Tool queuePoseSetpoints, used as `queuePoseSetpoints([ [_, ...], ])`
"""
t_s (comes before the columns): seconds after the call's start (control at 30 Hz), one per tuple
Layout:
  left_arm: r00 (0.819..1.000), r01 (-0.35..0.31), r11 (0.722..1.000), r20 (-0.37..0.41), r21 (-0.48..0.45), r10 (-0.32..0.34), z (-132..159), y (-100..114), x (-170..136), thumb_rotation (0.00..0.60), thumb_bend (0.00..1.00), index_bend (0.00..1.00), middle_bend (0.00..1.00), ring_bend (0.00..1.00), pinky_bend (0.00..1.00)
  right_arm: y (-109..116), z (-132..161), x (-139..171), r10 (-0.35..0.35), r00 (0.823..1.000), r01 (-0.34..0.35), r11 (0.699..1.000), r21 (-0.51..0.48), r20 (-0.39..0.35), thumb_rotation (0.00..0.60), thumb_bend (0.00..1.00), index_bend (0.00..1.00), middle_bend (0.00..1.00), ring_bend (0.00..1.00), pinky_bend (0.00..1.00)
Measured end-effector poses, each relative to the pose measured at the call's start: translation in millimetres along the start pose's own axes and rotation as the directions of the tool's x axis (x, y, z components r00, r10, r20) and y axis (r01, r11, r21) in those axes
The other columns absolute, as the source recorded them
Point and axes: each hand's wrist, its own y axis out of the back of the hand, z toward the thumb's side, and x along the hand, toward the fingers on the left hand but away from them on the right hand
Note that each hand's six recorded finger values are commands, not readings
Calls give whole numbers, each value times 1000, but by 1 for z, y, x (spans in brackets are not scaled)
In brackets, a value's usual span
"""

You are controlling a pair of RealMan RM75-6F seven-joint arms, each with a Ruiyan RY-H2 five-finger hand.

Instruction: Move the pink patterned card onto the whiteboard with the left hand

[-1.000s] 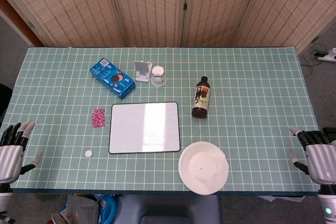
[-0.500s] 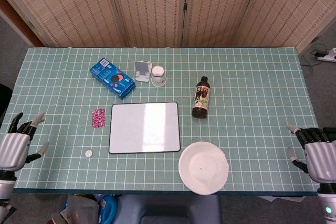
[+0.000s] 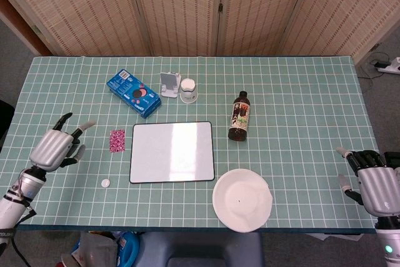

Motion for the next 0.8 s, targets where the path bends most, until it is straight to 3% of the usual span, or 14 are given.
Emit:
queuePoseSetpoints([
  [0.27, 990, 140, 990, 30, 22, -141, 9, -19, 37, 600, 800, 179, 990, 1000, 0, -2, 4, -2, 14, 1000, -14, 1000, 4, -8, 600, 367, 223, 344, 287, 219],
  [0.57, 949, 314, 948, -27, 43, -313, 9, -56, 68, 600, 817, 169, 996, 1000, 0, -3, 0, 0, 22, 1000, -22, 1000, 5, 7, 600, 367, 223, 344, 295, 219],
  [0.8, 925, 380, 922, -62, 71, -376, 8, -77, 83, 600, 817, 167, 996, 1000, 0, -3, 0, 0, 19, 1000, -19, 1000, 8, 9, 600, 366, 223, 344, 303, 219],
])
